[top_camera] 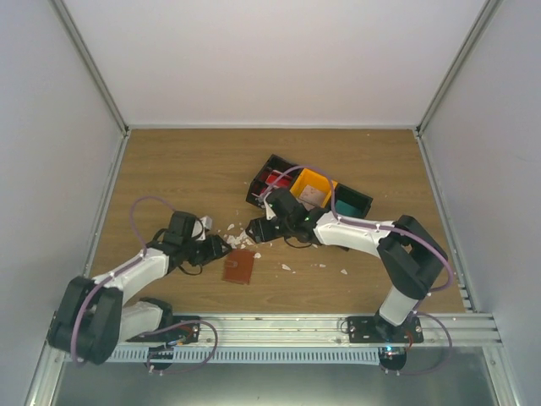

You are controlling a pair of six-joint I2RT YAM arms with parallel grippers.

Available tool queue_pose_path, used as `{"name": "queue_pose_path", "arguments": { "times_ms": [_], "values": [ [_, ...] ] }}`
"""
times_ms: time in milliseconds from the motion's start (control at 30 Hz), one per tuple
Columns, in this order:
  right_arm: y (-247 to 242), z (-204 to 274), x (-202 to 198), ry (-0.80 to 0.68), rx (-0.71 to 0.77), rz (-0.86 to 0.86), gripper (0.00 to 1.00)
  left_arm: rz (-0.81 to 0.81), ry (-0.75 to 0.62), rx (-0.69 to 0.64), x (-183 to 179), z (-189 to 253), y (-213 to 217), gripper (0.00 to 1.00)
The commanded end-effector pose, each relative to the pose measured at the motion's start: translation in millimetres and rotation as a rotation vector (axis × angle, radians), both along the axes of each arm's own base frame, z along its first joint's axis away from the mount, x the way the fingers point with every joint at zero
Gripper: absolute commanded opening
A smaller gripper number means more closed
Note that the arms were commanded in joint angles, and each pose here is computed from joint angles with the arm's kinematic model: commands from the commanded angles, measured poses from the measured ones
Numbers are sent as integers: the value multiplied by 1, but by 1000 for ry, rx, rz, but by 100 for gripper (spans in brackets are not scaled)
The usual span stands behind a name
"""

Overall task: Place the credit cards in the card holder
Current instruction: Move the card holder to the center of the board.

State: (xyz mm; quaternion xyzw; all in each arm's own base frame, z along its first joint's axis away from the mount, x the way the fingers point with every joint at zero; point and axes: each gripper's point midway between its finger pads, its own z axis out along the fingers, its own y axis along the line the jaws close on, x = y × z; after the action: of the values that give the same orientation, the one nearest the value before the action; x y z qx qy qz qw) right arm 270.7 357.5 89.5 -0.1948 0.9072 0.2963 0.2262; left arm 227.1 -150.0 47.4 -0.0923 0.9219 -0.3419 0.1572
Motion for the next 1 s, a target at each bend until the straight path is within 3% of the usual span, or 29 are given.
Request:
{"name": "queue_pose_path", "arguments": {
  "times_ms": [0,400,567,767,967],
  "values": [
    [-6,-8,5,2,-5,-75,66,-90,-71,-29,16,7,-21,41],
    [-58,-8,6,0,-36,-206,64,-347,-62,-93,1,8,-93,37],
    [-54,-9,-9,19,-11,-73,64,-461,-51,-186,-17,7,-114,41],
    [-27,-16,-19,63,46,71,46,-398,-117,-119,-6,26,-104,46],
    [4,-29,-18,72,9,153,46,-184,-77,49,-6,11,-51,42]
  ]
}}
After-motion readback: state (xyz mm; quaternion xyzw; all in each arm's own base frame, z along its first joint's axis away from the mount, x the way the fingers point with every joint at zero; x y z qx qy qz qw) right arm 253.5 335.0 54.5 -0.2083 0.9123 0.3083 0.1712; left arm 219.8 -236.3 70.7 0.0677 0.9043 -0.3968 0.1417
